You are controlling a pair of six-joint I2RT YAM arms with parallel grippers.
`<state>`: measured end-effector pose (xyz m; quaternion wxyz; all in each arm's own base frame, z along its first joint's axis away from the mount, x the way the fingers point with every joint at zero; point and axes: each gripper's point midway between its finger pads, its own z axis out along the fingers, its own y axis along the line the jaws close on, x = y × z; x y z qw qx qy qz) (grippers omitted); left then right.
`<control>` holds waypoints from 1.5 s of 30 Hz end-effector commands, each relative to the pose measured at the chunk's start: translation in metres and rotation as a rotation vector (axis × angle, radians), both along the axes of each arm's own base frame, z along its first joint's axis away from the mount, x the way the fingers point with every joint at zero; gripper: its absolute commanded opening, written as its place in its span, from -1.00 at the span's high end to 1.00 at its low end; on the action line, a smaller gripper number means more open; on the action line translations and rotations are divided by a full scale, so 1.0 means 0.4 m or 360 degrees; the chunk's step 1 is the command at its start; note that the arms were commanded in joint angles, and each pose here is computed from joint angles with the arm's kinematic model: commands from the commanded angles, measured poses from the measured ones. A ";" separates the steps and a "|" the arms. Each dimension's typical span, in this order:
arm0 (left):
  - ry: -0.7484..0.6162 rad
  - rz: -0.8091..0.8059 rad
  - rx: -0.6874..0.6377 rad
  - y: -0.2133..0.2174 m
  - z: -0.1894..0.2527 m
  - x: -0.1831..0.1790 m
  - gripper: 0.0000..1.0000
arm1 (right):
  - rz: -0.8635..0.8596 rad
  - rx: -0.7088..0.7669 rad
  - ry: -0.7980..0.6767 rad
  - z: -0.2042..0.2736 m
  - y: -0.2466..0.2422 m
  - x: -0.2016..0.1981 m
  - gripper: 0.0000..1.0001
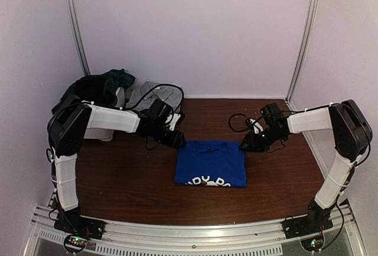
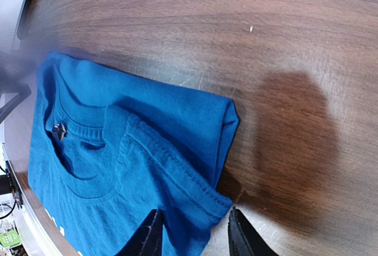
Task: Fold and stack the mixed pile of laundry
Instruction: Adjust the square-folded T-shirt at the center of the board.
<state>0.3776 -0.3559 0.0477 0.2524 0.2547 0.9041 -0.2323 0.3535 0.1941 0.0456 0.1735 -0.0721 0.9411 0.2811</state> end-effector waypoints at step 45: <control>-0.0101 0.0238 -0.0019 0.077 -0.027 0.106 1.00 | 0.0086 -0.0028 -0.0264 -0.005 0.054 0.213 0.92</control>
